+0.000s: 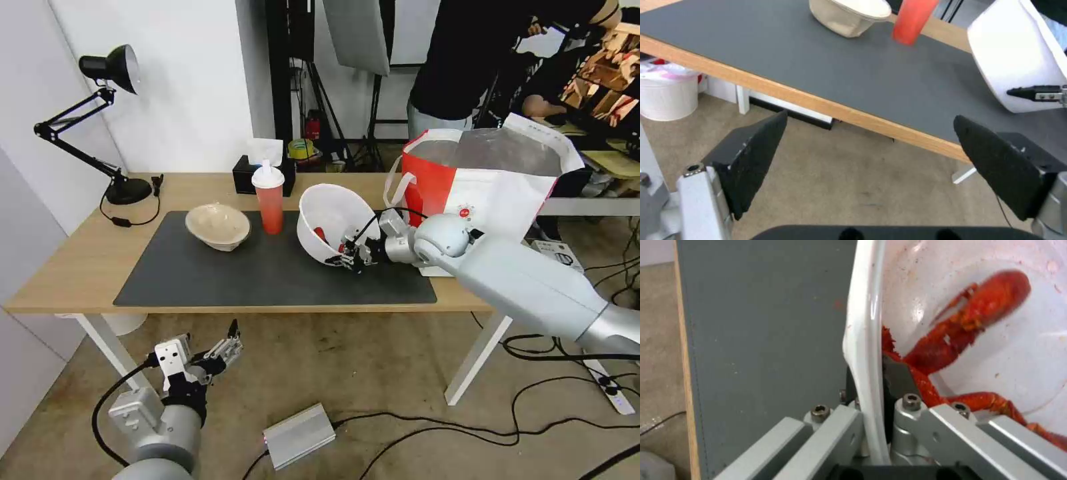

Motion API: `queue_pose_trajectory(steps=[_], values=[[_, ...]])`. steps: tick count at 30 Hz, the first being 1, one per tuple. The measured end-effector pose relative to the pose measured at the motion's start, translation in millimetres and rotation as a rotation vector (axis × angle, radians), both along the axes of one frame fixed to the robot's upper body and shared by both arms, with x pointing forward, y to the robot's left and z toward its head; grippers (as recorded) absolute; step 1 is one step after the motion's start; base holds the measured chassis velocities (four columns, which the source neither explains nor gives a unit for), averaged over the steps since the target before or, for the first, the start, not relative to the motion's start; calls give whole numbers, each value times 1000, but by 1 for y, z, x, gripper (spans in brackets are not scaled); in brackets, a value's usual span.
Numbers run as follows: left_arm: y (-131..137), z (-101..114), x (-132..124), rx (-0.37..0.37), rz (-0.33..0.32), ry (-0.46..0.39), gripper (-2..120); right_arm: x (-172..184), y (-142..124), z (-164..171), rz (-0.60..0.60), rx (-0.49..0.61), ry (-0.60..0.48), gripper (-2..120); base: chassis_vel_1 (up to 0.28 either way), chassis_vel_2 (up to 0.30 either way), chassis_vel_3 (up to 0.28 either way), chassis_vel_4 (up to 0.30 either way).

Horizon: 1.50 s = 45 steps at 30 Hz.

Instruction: Pick up the trash from the table and place it into the takeout bag.

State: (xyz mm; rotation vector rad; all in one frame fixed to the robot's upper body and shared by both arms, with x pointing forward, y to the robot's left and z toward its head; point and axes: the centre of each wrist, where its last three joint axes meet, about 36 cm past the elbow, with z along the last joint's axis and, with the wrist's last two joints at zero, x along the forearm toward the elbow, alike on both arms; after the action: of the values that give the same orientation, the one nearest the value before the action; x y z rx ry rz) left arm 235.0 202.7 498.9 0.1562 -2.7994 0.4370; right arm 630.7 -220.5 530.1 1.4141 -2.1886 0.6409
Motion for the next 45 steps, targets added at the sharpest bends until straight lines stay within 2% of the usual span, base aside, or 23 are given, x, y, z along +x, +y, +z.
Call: queue_pose_trajectory(steps=[31, 45], values=[[-6, -2, 4, -12, -7, -3, 100, 10, -9, 57, 14, 6, -59, 0, 0, 0, 0, 0], [-7, -2, 4, -15, -10, -3, 100, 11, -11, 97, 27, 19, -101, 0, 0, 0, 0, 0]])
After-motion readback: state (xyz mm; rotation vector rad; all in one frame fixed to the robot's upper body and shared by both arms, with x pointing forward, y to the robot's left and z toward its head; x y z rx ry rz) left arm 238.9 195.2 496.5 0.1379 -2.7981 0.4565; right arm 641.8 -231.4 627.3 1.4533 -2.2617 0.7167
